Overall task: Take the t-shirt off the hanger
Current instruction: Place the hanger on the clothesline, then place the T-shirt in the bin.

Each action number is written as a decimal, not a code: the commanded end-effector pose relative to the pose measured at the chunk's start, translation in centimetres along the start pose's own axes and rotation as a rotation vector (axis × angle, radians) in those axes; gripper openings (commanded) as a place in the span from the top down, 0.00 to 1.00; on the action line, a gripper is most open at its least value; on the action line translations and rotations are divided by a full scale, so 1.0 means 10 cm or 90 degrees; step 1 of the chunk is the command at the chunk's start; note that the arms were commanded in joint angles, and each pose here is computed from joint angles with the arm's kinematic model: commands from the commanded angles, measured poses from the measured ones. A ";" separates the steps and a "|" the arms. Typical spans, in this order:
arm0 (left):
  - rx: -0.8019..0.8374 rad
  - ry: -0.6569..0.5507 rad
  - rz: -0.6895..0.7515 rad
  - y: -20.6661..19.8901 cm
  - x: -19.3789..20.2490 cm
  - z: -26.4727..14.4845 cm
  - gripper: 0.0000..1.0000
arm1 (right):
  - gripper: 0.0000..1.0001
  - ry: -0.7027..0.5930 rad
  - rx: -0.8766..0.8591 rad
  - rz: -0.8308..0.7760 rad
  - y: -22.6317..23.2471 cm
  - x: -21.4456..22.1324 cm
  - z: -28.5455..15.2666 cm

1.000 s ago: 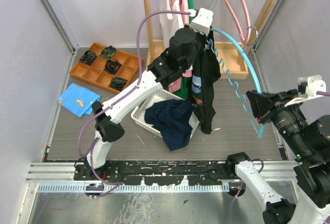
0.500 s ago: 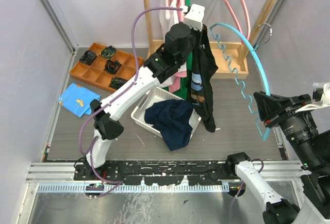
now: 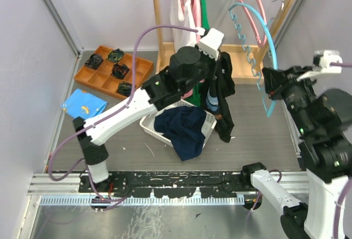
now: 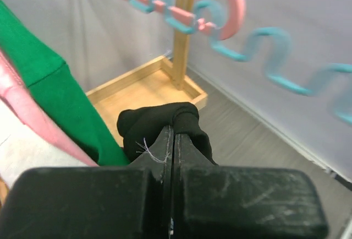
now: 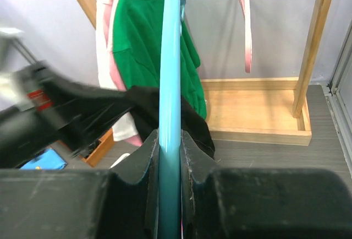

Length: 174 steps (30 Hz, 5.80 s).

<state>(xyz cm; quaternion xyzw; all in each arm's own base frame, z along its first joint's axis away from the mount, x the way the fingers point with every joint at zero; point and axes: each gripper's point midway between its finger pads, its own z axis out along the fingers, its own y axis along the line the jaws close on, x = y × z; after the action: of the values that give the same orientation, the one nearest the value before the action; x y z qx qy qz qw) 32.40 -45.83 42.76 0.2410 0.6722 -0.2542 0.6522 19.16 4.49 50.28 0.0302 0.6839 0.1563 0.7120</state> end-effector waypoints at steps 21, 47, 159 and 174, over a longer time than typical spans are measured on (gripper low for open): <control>0.108 -0.291 -0.133 0.25 -1.87 -2.02 1.00 | 1.00 -0.101 0.014 0.003 0.03 -0.31 1.75; 0.130 -0.476 -0.185 0.60 -2.82 -3.03 1.00 | 0.99 -0.126 0.047 -0.028 -0.06 -0.33 2.72; -0.045 -0.398 -0.069 0.59 -2.38 -1.88 1.00 | 0.22 0.037 0.041 0.056 -0.12 0.29 1.09; -0.095 -0.341 -0.036 0.72 -1.97 -1.55 1.00 | 0.22 0.056 0.028 0.057 -0.08 0.36 0.96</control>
<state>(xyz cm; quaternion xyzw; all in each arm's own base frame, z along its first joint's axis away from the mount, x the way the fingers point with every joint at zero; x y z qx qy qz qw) 27.49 -32.71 61.58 0.1234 0.5091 -0.2519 0.8137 29.71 6.19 46.50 0.0734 0.7252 0.1651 0.6644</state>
